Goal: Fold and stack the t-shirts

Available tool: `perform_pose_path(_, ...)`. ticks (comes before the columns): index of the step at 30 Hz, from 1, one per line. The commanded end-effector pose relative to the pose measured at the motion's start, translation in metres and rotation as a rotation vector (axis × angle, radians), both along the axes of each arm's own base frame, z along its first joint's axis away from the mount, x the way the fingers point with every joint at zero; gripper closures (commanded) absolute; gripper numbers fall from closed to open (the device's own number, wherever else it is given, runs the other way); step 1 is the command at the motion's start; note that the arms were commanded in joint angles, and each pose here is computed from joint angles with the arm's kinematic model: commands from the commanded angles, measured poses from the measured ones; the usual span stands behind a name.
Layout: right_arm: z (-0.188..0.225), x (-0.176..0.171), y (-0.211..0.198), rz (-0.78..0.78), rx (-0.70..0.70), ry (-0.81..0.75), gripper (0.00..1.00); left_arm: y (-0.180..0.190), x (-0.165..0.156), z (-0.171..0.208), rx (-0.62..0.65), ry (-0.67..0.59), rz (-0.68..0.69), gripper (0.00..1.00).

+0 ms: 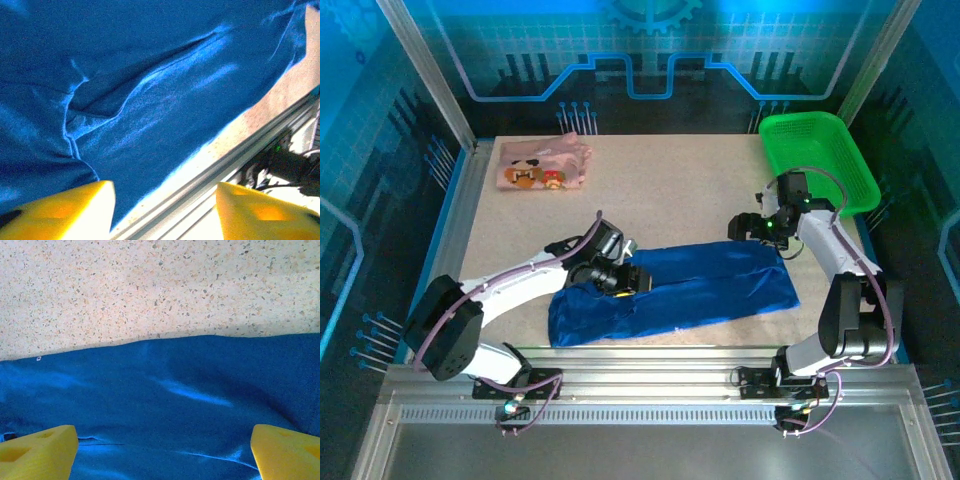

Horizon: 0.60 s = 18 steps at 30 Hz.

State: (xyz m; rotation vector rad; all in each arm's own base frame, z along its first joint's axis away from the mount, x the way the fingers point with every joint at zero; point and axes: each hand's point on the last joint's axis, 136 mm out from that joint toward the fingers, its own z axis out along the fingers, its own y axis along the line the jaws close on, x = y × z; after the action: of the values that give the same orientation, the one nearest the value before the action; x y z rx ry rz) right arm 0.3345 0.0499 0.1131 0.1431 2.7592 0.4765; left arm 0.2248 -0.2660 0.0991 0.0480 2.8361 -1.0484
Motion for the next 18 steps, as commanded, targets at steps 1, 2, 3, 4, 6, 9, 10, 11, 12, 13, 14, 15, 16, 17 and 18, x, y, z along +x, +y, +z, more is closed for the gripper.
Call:
perform_pose_path(1, 0.004, 0.006, 0.005, 0.013, -0.001, -0.012, 0.09, 0.011, 0.006, 0.008, -0.029, -0.024, 0.059, 0.35)
perform_pose_path(2, 0.005, 0.006, 0.005, 0.013, 0.0, -0.013, 0.09, 0.018, 0.012, 0.009, -0.015, -0.037, 0.104, 0.33)
perform_pose_path(3, 0.004, 0.006, 0.006, 0.014, 0.001, -0.012, 0.09, 0.03, 0.017, 0.004, 0.035, -0.03, 0.165, 0.33)
perform_pose_path(4, 0.005, 0.006, 0.006, 0.014, 0.001, -0.012, 0.09, 0.041, 0.019, -0.004, 0.089, -0.011, 0.211, 0.33)
perform_pose_path(6, 0.004, 0.005, 0.004, 0.009, -0.005, -0.007, 0.09, 0.081, 0.014, -0.03, 0.302, 0.066, 0.321, 0.32)
perform_pose_path(9, -0.005, 0.0, -0.003, -0.014, -0.045, 0.056, 0.09, 0.134, -0.001, -0.052, 0.521, 0.19, 0.491, 0.32)
perform_pose_path(10, -0.008, -0.001, -0.005, -0.018, -0.054, 0.077, 0.09, 0.145, -0.005, -0.056, 0.551, 0.211, 0.539, 0.32)
perform_pose_path(11, -0.013, -0.003, -0.007, -0.022, -0.067, 0.101, 0.09, 0.154, -0.006, -0.059, 0.565, 0.226, 0.59, 0.32)
perform_pose_path(12, -0.018, -0.004, -0.009, -0.032, -0.08, 0.124, 0.09, 0.16, -0.006, -0.063, 0.569, 0.243, 0.631, 0.32)
perform_pose_path(13, -0.022, -0.005, -0.01, -0.036, -0.086, 0.144, 0.09, 0.165, -0.005, -0.065, 0.576, 0.254, 0.659, 0.32)
perform_pose_path(14, -0.027, -0.007, -0.012, -0.042, -0.094, 0.17, 0.1, 0.169, -0.003, -0.067, 0.589, 0.257, 0.68, 0.32)
perform_pose_path(15, -0.03, -0.009, -0.013, -0.049, -0.102, 0.189, 0.1, 0.172, -0.002, -0.07, 0.61, 0.262, 0.688, 0.32)
perform_pose_path(16, -0.033, -0.009, -0.014, -0.054, -0.11, 0.199, 0.1, 0.174, -0.001, -0.072, 0.627, 0.27, 0.693, 0.32)
perform_pose_path(17, -0.035, -0.011, -0.016, -0.063, -0.124, 0.21, 0.1, 0.175, 0.001, -0.074, 0.644, 0.275, 0.685, 0.32)
perform_pose_path(18, -0.037, -0.013, -0.02, -0.075, -0.142, 0.219, 0.1, 0.177, 0.002, -0.077, 0.667, 0.282, 0.68, 0.32)
